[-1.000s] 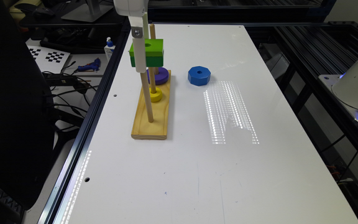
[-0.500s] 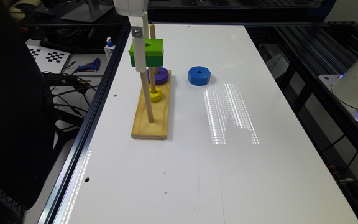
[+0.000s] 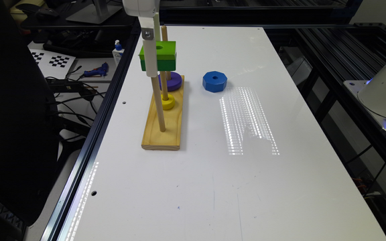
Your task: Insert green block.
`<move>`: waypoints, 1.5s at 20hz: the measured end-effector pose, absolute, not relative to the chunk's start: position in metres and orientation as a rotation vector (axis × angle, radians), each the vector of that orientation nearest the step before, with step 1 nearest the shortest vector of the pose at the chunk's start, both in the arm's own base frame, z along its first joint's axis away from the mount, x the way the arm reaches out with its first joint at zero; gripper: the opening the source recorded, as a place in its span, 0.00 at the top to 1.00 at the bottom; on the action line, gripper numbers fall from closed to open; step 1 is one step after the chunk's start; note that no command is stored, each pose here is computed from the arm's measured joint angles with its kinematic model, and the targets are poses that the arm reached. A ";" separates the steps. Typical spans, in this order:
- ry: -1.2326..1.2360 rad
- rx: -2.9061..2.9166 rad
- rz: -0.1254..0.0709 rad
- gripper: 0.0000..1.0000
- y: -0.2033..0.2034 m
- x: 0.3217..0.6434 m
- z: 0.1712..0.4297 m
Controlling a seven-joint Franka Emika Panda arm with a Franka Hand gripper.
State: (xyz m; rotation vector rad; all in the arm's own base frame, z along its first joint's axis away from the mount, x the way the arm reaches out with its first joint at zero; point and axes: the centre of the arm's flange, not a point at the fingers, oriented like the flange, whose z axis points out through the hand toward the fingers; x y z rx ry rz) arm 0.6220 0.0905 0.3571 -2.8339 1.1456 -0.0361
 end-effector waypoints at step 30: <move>1.127 -2.834 -0.038 1.00 0.111 0.621 0.359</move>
